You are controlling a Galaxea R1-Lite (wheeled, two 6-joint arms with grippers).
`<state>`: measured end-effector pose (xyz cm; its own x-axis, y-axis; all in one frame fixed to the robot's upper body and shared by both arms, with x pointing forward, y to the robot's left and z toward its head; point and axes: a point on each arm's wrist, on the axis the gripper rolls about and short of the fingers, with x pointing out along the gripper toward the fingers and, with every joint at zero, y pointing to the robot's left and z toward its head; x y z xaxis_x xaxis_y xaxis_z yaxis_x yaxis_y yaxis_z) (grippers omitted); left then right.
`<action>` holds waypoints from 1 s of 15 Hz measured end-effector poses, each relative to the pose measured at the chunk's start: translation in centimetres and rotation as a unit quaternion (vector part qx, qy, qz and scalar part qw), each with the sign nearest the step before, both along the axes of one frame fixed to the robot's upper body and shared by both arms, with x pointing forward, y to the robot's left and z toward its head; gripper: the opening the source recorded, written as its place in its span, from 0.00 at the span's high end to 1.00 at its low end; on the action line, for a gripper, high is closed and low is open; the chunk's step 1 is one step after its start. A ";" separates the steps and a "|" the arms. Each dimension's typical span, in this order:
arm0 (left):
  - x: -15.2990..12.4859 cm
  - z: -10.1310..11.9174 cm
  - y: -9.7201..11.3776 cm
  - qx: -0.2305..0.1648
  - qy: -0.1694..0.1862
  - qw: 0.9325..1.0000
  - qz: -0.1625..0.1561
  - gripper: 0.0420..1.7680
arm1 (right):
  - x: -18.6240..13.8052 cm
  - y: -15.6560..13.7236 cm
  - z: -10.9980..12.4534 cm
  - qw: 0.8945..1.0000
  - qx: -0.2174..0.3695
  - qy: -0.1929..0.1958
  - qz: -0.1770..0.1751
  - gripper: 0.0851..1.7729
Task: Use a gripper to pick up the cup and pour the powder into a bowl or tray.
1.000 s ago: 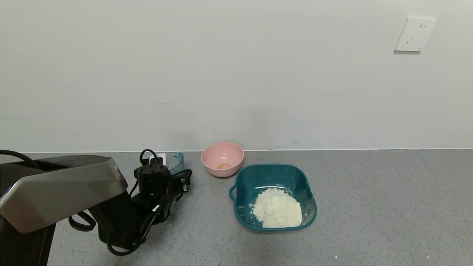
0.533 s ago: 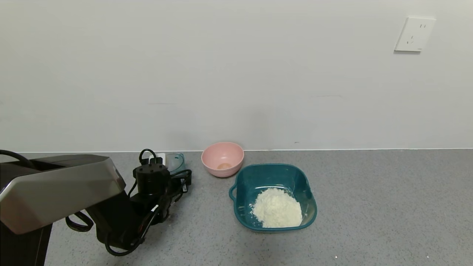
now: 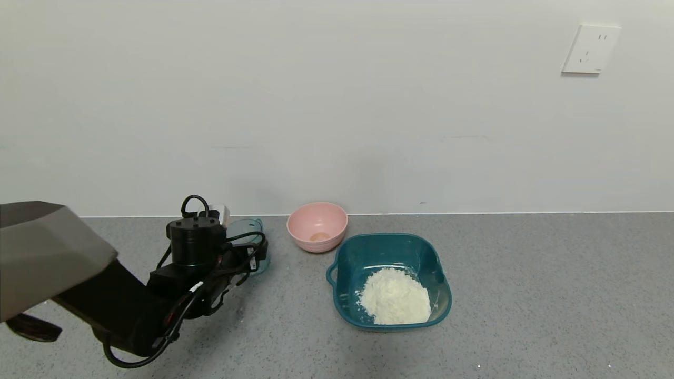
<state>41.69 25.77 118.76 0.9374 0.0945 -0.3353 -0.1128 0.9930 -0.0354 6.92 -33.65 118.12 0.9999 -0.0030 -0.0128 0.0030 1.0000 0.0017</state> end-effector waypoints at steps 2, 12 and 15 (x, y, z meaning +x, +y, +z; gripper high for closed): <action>-1.7 2.6 -0.1 0.002 0.006 1.000 -0.008 0.05 | 0.0 0.0 0.0 1.000 0.000 0.000 0.000 0.04; -14.3 14.4 2.0 0.011 -0.044 0.993 -0.113 0.04 | 0.0 0.0 0.0 1.000 0.000 0.000 0.000 0.04; -19.2 15.7 3.2 0.010 -0.054 0.984 -0.171 0.04 | 0.0 0.0 0.0 1.000 0.000 0.000 0.000 0.04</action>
<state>22.47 29.01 134.44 0.9456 -0.2268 -0.2332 0.2312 0.9729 -0.0090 6.92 -33.65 118.12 0.9999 -0.0030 -0.0128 0.0030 1.0000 0.0017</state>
